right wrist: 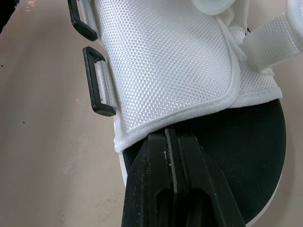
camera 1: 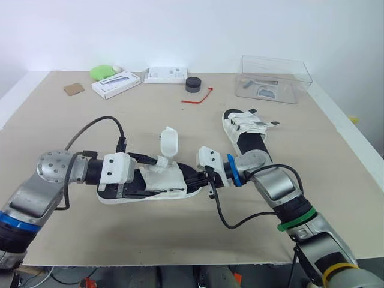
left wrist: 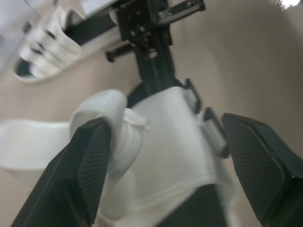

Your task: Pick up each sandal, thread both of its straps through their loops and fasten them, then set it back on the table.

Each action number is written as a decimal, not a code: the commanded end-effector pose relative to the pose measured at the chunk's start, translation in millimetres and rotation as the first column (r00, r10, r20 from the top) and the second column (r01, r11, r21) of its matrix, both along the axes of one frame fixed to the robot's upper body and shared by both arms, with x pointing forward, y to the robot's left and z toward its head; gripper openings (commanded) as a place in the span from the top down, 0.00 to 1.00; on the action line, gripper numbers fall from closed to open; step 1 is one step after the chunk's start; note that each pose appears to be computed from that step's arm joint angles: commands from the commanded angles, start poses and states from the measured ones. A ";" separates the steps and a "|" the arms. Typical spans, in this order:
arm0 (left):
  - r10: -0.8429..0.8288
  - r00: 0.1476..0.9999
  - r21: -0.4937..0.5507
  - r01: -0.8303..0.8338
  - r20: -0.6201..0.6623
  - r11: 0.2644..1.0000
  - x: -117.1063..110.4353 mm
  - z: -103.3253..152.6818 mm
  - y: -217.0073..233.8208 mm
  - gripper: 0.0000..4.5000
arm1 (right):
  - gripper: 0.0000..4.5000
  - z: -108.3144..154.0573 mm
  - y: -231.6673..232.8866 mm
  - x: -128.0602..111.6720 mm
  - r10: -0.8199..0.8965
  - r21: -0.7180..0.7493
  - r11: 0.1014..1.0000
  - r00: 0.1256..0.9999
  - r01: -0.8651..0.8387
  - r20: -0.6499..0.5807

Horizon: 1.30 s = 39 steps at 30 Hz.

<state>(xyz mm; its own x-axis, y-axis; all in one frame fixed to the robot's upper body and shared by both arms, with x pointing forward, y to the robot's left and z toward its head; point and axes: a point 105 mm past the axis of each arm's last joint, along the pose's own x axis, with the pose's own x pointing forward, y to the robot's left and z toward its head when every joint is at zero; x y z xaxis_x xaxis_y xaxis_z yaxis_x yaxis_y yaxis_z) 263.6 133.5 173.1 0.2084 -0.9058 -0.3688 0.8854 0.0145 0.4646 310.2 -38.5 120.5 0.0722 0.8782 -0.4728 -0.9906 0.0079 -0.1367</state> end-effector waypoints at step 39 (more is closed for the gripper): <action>0.087 0.996 -0.069 -0.089 -0.034 0.994 -30.7 -9.8 4.3 0.01 | 1.00 -0.2 0.7 -2.8 0.046 -0.027 0.999 0.999 -0.046 0.015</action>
<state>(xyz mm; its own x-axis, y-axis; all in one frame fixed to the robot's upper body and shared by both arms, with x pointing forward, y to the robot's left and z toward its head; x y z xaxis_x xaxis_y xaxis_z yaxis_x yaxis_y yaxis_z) 233.7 133.9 157.7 0.2681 -0.9089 -0.3193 0.9029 0.1215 0.4123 310.0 -37.7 120.0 0.0589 0.8731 -0.4839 -0.9885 -0.0166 -0.1503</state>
